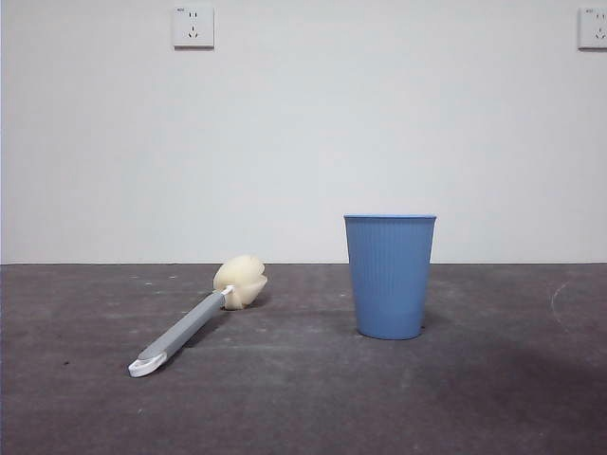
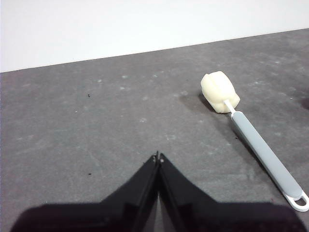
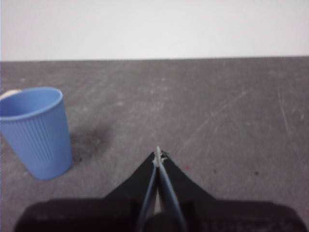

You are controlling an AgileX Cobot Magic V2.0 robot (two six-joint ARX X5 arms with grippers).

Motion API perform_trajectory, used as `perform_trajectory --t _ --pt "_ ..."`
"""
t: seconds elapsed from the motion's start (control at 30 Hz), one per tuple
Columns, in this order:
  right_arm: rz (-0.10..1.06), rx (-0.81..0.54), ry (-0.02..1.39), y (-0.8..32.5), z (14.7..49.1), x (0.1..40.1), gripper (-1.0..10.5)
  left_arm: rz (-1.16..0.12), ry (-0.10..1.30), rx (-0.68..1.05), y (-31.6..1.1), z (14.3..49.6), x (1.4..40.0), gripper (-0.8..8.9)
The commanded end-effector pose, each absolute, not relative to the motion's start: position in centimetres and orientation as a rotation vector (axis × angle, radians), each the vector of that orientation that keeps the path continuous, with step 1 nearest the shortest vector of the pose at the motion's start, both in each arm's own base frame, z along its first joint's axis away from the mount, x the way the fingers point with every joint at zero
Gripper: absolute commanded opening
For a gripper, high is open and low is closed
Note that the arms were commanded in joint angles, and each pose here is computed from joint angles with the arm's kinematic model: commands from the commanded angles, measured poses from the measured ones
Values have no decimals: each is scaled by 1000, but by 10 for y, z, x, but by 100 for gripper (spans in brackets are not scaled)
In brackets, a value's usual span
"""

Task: Pick up the cup brush,pick up the cup,insert the brush into the cup,clean the cup,put the cup brush back,put the cup back to the fixed position on the table

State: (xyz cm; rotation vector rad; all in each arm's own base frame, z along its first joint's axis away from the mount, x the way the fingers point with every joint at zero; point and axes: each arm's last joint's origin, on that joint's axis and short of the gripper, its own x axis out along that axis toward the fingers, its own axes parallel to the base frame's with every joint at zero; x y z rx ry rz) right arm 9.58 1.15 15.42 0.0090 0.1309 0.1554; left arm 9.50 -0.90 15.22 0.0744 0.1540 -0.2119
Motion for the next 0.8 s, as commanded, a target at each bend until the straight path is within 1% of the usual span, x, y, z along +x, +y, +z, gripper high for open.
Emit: perform_trajectory --t 0.03,0.8 --pt "153 21 188 11 147 95 1 -208 163 65 -9 148 96 -4" --pt "146 28 186 11 147 96 1 -208 163 65 -9 148 96 -4"
